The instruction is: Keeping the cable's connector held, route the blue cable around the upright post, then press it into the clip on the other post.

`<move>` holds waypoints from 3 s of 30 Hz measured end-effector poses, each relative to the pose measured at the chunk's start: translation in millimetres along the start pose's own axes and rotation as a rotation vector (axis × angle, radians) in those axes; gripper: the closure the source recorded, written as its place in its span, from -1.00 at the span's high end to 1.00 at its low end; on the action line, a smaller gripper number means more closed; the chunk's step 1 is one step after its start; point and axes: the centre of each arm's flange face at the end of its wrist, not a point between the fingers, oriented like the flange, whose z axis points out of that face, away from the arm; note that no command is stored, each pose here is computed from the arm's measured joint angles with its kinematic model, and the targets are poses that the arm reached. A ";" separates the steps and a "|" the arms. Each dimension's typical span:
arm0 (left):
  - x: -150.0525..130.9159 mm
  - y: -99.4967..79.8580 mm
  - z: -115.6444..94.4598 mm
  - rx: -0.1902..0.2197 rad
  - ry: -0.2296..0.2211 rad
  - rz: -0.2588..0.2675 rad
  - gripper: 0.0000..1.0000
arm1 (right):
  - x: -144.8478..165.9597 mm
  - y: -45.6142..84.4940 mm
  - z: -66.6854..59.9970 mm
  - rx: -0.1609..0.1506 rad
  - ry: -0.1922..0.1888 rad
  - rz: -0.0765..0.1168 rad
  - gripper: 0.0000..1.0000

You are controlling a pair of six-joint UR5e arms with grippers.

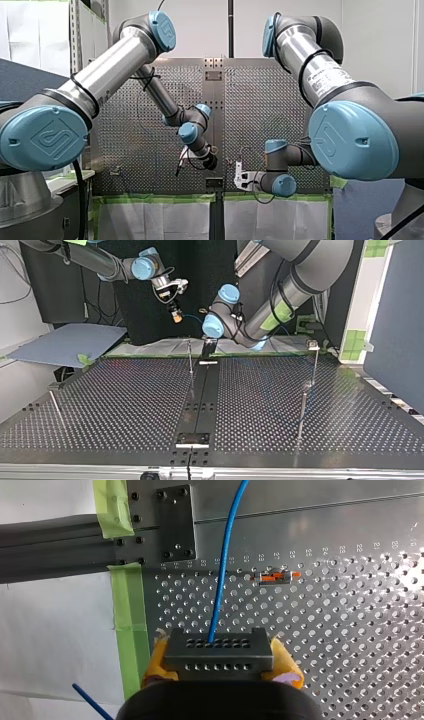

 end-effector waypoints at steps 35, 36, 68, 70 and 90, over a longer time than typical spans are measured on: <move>7.2 -35.8 -3.6 0.061 -0.021 0.051 -0.07 | 2.4 -2.1 5.4 0.006 -0.001 0.030 -1.00; 7.0 -35.6 -3.4 0.056 -0.024 0.053 -0.31 | 2.4 -2.1 5.4 0.006 -0.001 0.030 -1.00; -5.2 -18.1 5.2 -0.107 -0.130 0.124 -1.00 | 9.7 14.0 13.5 -0.028 0.025 0.025 -1.00; -7.6 -17.5 6.8 -0.110 -0.150 0.107 -1.00 | 11.1 17.0 15.1 -0.034 0.030 0.021 -1.00; -4.5 -4.2 40.5 -0.061 -0.286 -0.045 -1.00 | 21.0 51.4 31.1 -0.129 0.066 -0.008 -1.00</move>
